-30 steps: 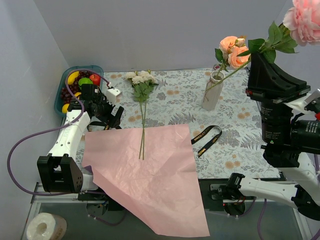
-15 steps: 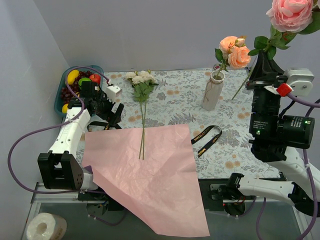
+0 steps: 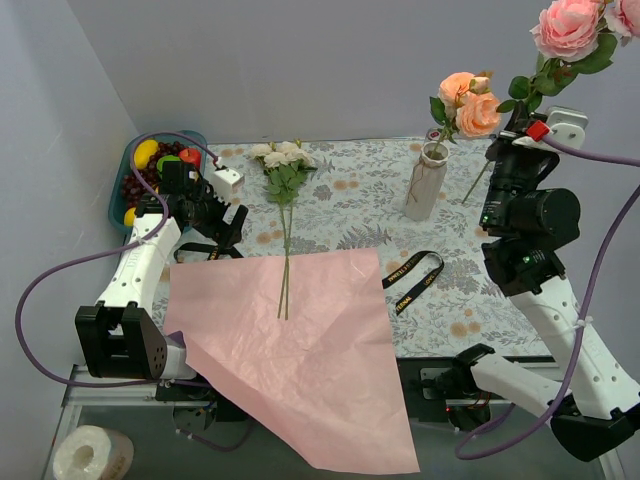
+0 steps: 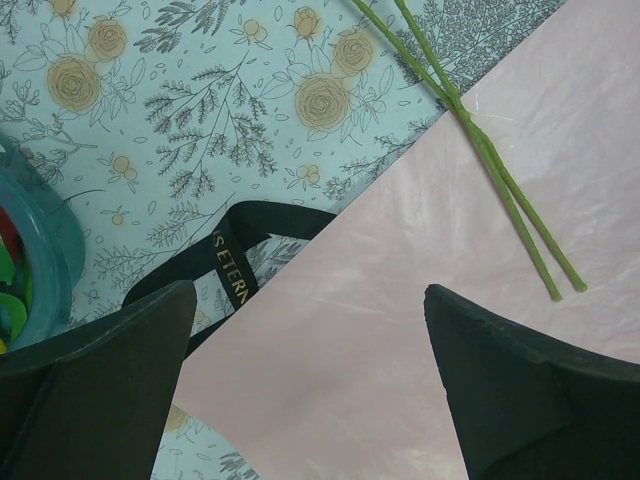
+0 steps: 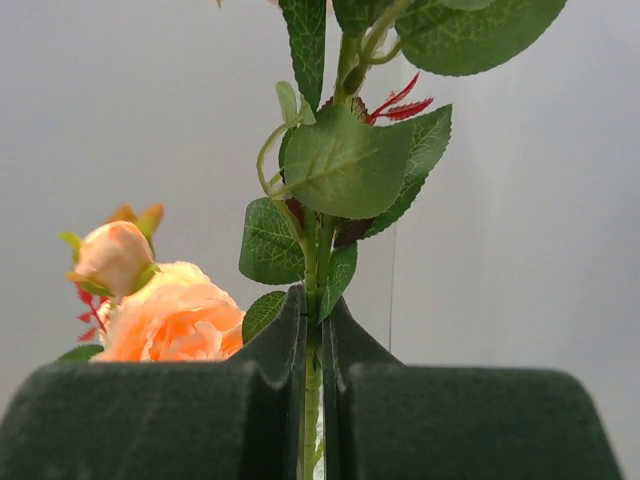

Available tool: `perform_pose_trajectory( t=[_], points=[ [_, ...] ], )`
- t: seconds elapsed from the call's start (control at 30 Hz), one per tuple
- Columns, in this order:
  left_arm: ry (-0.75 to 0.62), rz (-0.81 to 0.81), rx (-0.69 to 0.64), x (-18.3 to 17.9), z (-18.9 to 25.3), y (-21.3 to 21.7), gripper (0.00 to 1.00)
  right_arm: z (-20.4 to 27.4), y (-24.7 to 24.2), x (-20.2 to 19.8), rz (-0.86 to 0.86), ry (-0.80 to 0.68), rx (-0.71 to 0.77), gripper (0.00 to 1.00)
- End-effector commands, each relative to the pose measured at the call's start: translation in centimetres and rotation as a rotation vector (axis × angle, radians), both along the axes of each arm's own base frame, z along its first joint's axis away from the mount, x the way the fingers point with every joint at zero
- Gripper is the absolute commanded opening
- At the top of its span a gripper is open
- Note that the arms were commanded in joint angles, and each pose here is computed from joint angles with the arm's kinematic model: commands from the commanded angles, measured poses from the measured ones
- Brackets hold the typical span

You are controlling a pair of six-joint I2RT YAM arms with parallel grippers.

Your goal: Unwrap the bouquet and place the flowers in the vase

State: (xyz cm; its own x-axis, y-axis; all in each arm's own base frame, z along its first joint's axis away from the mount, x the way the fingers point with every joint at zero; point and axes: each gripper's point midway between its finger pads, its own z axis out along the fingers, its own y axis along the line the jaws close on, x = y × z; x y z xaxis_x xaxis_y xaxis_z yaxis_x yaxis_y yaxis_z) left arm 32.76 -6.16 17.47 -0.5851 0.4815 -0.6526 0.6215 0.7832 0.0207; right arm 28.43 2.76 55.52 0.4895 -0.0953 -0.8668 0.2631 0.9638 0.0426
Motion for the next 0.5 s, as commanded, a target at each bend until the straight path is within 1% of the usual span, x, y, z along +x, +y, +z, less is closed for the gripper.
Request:
perform_pose_trajectory(
  t=[0.0,0.17,0.2,0.3,0.33,0.4,0.47],
  points=[
    [-0.05,-0.013,0.016,0.4,0.5,0.1,0.98,-0.3,-1.0,0.3,0.083,-0.044,0.151,0.01],
    [-0.043,-0.019,0.011,0.5,0.3,0.0,0.98,-1.8,-2.3,2.7,0.066,-0.021,0.191,0.01],
    [-0.043,-0.019,0.011,0.5,0.2,0.0,0.98,-2.0,-2.5,3.2,0.068,-0.021,0.178,0.01],
    [-0.041,-0.019,0.014,0.3,-0.1,0.1,0.98,-2.4,-1.9,4.2,0.081,-0.075,0.131,0.01],
    [-0.041,-0.018,0.017,0.3,-0.2,0.1,0.98,-1.5,-1.9,3.7,0.091,-0.153,0.139,0.01],
    [-0.041,-0.019,0.026,0.2,-0.4,0.3,0.98,-2.5,-1.5,4.9,0.103,-0.143,0.125,0.01],
    [-0.038,-0.018,0.029,0.2,-0.7,0.3,0.98,-2.1,-1.1,5.0,0.124,-0.186,0.124,0.01]
  ],
)
